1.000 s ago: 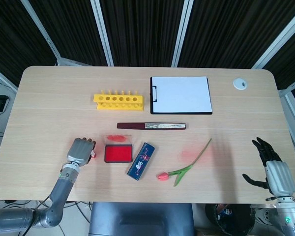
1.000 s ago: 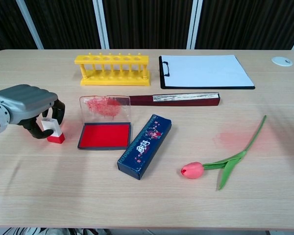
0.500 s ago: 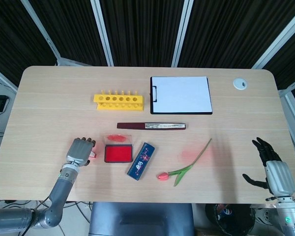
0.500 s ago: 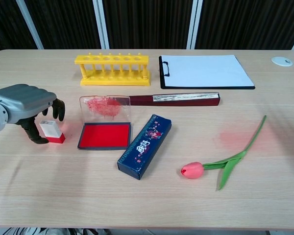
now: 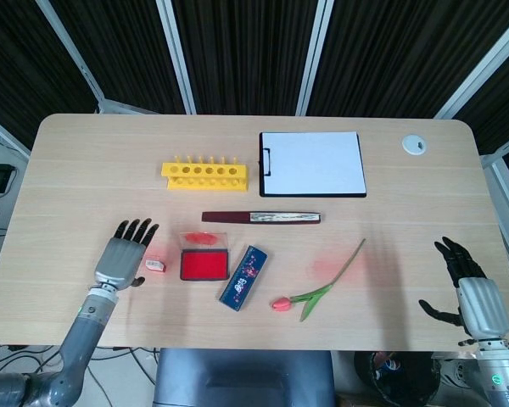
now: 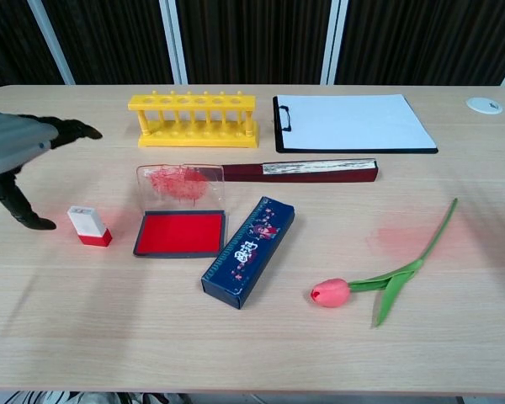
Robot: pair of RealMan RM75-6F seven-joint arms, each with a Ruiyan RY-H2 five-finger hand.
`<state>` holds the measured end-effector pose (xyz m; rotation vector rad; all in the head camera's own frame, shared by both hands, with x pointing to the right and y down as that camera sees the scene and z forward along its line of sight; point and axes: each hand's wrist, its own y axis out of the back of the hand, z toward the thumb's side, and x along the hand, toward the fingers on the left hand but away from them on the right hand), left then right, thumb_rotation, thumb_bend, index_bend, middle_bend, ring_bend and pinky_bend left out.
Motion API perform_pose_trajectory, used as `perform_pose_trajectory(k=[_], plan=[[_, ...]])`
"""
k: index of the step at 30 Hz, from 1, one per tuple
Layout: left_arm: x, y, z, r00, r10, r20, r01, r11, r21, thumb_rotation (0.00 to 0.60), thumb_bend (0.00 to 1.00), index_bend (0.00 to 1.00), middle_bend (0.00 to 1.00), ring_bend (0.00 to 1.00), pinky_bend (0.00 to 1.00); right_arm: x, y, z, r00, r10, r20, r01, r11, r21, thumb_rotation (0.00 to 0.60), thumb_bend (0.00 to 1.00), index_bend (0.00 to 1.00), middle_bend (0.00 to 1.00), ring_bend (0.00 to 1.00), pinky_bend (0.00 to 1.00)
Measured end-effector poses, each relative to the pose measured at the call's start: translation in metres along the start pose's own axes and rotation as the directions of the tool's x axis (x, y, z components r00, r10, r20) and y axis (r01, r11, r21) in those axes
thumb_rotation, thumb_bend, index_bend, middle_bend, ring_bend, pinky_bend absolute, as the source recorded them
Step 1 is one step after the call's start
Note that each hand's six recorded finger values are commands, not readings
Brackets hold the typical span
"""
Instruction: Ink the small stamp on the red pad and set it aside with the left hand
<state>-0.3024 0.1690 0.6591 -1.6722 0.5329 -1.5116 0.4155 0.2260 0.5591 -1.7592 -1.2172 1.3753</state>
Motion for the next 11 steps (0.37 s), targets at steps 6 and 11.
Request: perform_pose_trajectory(k=[6, 11], plan=[[-0.046, 0.017, -0.041, 0.991, 0.134, -0.019, -0.135, 0.989, -0.061, 0.600, 0.00, 0.00, 0.00, 0.00, 0.00, 0.001, 0.000, 0.001, 1.000, -0.004, -0.008, 0.005, 1.000, 0.018, 0.600, 0.24, 0.02, 0.00, 0.00, 0.19], [-0.087, 0.017, -0.076, 0.976, 0.211, -0.056, -0.216, 0.969, -0.116, 0.600, 0.00, 0.00, 0.00, 0.00, 0.00, 0.002, 0.001, 0.002, 1.000, -0.011, -0.015, 0.011, 0.999, 0.030, 0.600, 0.24, 0.02, 0.00, 0.00, 0.19]])
